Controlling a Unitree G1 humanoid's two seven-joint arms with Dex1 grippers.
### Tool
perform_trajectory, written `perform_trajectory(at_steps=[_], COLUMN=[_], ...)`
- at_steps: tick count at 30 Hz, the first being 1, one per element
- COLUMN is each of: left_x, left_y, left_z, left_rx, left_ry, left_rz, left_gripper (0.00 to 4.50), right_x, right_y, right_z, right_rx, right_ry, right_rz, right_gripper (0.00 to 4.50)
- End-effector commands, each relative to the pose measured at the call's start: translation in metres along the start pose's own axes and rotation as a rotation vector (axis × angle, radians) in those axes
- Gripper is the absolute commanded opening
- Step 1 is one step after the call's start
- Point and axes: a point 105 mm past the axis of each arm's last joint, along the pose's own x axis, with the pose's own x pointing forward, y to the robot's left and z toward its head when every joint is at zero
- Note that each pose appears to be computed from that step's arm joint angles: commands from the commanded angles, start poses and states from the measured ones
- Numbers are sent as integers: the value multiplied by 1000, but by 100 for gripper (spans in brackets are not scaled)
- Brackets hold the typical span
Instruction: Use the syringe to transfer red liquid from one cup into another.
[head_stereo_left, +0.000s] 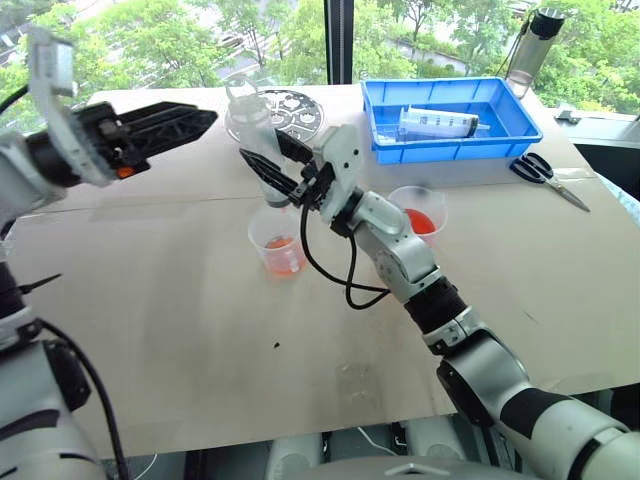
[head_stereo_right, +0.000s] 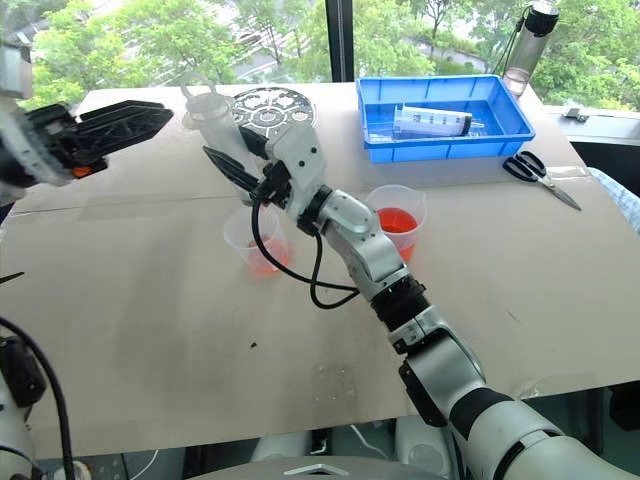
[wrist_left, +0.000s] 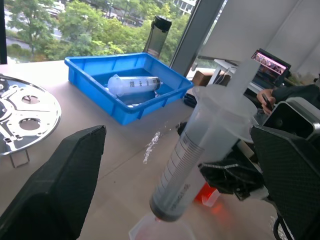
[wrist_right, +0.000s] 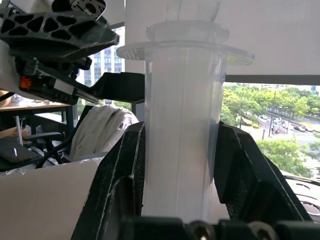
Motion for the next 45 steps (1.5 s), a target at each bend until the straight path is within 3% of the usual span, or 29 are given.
perform_trajectory(at_steps=[1,14,17,22,30,31,35,36,45], left_x=[10,48,52,53,51,51,49,48,41], left_y=[-15,-19,-23,-24,-22,-22,-21,-21,-14], left_z=[-2,-4,-6,-6,-3,-2,0,0,15], left_rx=[84,145,147,139,138,143,152,153,99], left_ry=[26,-57,-58,-68,-91,-94,-100,-101,-198], left_rz=[-63,-49,-72,-78,-77,-75,-67,-65,-25], left_gripper=[450,450,373,176,169,169,150,150,150], right_x=[43,42,43,42,42,42,40,39,3], right_y=[50,55,56,57,56,55,51,49,14], right_z=[49,47,47,46,40,41,41,41,50], right_rx=[74,28,24,23,28,25,-2,-10,-113], right_ry=[-199,-186,-186,-183,-148,-147,-132,-127,-14], right_rz=[127,155,157,156,168,173,181,180,179], right_gripper=[146,146,146,146,146,253,433,450,450])
